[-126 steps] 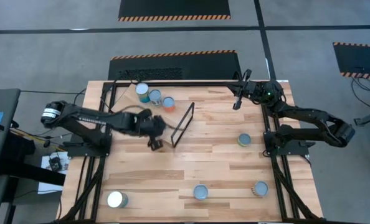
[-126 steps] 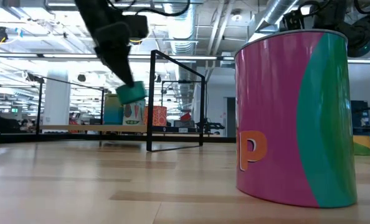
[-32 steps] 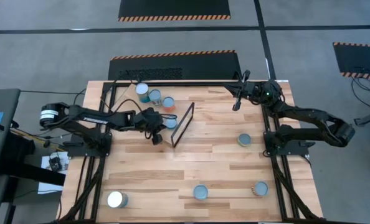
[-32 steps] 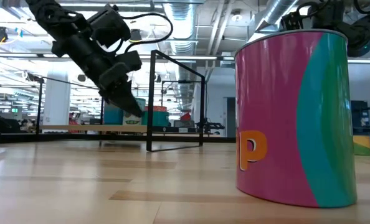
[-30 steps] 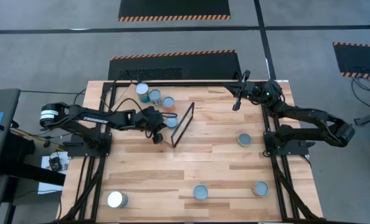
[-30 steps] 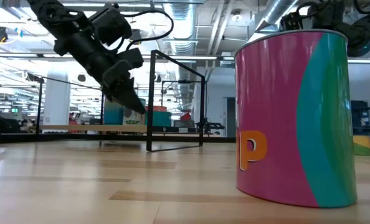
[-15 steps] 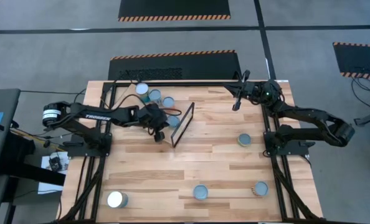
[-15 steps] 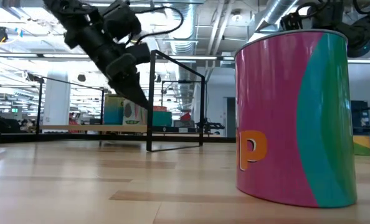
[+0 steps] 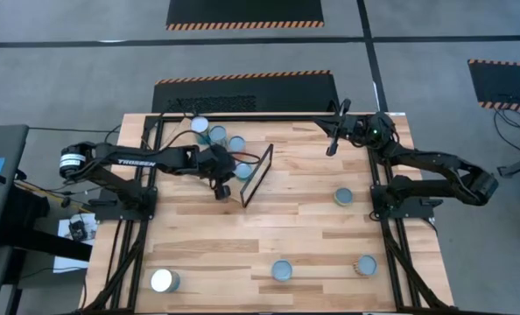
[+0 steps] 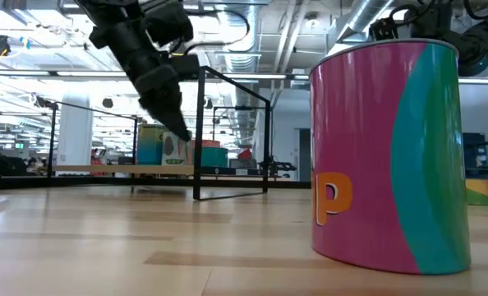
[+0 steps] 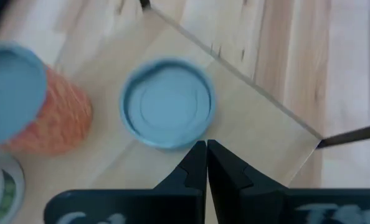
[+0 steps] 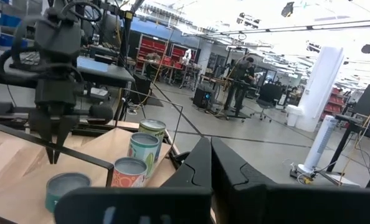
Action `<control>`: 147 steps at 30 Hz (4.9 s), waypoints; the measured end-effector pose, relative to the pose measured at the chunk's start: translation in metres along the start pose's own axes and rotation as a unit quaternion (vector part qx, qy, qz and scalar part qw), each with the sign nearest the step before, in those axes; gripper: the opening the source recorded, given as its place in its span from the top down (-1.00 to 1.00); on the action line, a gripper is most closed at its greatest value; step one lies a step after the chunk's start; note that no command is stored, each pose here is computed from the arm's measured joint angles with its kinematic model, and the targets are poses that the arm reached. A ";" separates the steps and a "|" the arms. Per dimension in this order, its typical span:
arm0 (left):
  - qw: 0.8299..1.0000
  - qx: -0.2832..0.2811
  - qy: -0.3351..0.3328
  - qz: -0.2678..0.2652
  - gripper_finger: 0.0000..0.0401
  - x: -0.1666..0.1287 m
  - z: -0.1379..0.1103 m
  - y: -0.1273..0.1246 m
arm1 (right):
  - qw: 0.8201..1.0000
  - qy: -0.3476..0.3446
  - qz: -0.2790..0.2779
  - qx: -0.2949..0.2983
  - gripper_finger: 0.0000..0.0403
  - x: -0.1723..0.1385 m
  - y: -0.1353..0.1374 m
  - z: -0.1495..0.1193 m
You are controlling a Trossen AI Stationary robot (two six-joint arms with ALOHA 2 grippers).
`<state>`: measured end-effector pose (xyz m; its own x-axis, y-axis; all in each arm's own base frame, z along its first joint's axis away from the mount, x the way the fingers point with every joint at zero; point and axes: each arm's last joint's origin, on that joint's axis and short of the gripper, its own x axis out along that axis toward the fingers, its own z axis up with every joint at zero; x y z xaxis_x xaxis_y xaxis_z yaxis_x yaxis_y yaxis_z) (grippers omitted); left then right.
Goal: Pick and place cans onto a shelf
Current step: Put the small canned pickles on the shelf, then put the canned chicken soup on the shelf
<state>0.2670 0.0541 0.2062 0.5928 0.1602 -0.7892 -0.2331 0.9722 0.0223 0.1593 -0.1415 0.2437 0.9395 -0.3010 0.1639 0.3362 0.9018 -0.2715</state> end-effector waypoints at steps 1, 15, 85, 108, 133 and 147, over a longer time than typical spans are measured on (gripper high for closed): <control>1.000 -0.004 0.010 0.003 1.00 0.002 -0.002 0.000 | 1.000 0.000 0.000 0.000 0.95 0.000 0.000 0.000; 1.000 0.000 0.022 0.004 1.00 0.047 -0.004 0.004 | 1.000 0.000 0.000 0.001 0.95 0.000 0.000 0.000; 0.984 0.007 -0.178 0.028 1.00 -0.008 0.033 0.019 | 1.000 0.009 0.002 0.003 0.95 0.000 0.000 -0.002; 0.886 0.104 -0.437 -0.117 1.00 -0.055 -0.044 0.018 | 0.990 0.118 0.055 0.055 0.95 0.020 0.055 -0.004; 0.877 0.146 -0.446 -0.103 1.00 -0.054 -0.052 0.030 | 0.899 0.368 0.167 0.168 0.66 0.022 0.217 0.083; 0.870 0.161 -0.457 -0.094 1.00 -0.056 -0.051 0.030 | 0.803 0.490 0.301 0.158 0.08 0.069 0.299 0.081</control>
<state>0.1878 0.0659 0.2196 0.9966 -0.0807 0.0162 0.0748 0.9699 0.2317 0.3192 0.1327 0.2506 0.5788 0.2589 -0.7733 -0.0871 0.9625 0.2571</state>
